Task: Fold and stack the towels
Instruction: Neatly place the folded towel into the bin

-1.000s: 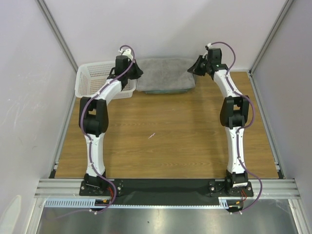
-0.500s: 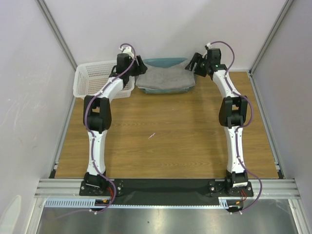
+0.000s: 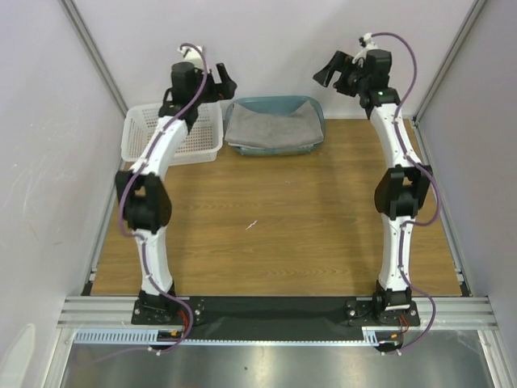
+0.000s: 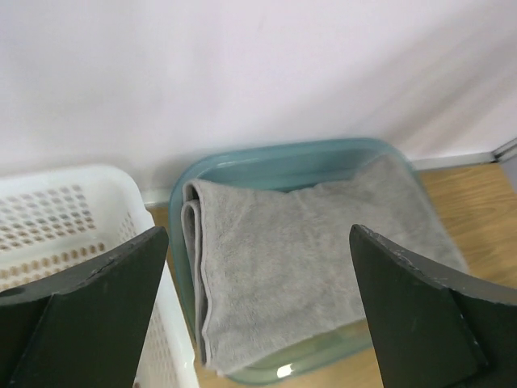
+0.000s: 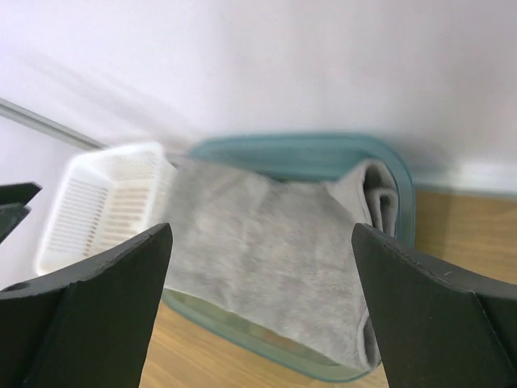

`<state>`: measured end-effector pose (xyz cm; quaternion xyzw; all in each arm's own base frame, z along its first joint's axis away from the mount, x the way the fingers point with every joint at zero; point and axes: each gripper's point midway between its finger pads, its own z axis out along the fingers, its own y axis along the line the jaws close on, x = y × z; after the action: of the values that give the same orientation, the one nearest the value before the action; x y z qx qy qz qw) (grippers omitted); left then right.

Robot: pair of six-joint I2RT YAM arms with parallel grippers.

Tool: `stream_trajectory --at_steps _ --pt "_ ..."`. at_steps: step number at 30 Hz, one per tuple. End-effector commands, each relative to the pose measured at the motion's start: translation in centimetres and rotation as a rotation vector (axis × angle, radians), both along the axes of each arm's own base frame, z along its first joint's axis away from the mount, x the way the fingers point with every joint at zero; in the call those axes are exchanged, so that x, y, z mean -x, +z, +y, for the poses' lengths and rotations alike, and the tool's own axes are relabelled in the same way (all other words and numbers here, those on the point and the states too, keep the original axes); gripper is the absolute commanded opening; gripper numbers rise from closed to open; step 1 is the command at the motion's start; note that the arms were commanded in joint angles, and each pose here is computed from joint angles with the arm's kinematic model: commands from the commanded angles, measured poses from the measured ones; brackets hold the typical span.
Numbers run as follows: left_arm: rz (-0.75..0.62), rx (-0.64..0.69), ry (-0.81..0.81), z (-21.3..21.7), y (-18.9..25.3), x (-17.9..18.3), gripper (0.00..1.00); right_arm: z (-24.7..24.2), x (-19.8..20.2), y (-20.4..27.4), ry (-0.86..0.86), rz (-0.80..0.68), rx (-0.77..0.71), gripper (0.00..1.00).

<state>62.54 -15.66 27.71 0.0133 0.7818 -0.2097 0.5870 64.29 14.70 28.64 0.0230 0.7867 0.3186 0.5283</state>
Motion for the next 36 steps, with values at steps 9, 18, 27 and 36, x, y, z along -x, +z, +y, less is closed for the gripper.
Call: stream_trajectory --at_steps 9,18,27,36 --pt "-0.145 -0.037 0.07 5.4 11.1 15.1 1.0 -4.8 11.5 9.2 -0.122 -0.096 0.129 1.0" --pt "-0.115 -0.07 0.178 9.5 6.4 25.3 1.0 -6.1 22.0 6.2 -0.179 -0.17 0.078 1.0" --pt "-0.033 -0.039 0.208 10.7 -1.2 33.8 1.0 -6.7 32.0 -2.7 -0.188 -0.084 0.077 1.0" --pt "0.037 0.023 0.354 12.8 -8.2 36.6 1.0 -7.7 36.8 -10.2 -0.265 0.011 0.02 1.0"
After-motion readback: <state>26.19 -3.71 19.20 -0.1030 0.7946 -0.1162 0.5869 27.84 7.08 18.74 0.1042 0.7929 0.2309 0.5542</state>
